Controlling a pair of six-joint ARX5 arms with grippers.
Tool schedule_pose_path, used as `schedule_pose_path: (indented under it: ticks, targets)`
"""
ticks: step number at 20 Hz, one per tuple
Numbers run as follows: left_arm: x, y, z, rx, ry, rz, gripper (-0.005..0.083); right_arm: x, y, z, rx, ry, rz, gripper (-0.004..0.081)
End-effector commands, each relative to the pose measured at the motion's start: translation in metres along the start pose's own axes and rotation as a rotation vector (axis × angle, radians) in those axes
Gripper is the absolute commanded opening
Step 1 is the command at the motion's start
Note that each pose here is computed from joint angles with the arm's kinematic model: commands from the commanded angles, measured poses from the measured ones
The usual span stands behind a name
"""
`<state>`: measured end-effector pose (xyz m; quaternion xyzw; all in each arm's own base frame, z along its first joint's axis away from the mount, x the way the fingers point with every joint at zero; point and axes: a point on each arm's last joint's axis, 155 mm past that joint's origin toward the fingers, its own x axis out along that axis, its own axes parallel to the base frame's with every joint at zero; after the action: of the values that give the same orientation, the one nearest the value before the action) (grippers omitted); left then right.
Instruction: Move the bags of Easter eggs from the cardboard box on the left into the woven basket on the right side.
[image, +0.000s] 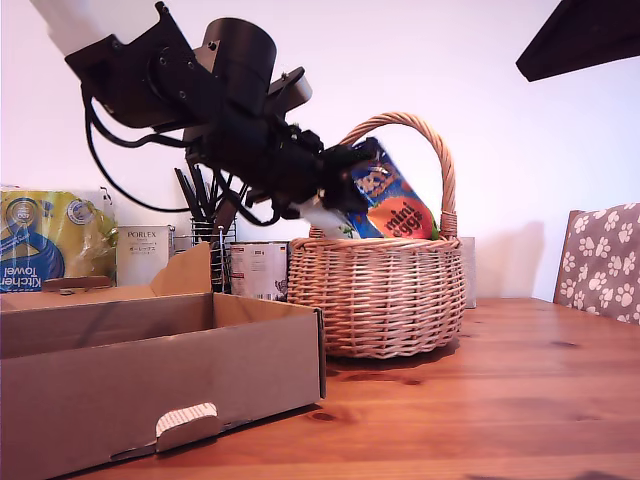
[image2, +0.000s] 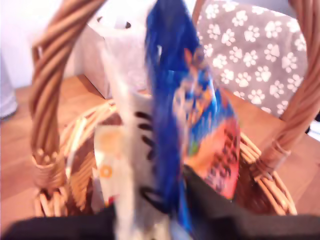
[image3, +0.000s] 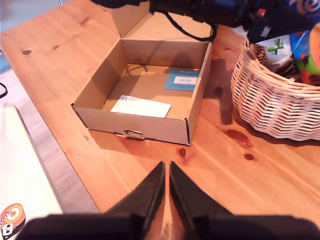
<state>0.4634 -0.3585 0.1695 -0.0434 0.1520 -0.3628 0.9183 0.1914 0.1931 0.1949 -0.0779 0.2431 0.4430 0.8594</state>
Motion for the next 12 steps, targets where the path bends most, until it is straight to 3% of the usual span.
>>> schedule_pose_path:
  ticks: [1,7,12]
  targets:
    - [0.006,-0.002,0.006,-0.001,-0.016,-0.003,0.0380,-0.001,0.000,0.002,-0.009,-0.006,0.001,-0.0013]
    - [-0.005,-0.005,0.021,0.018,0.019,0.009,0.0380,0.000,0.000,0.002,-0.008,-0.005,0.001,-0.0013]
    - [-0.033,-0.006,0.033,0.126,0.084,0.028,0.0376,-0.001,0.000,0.002,-0.009,-0.006,0.000,-0.0013]
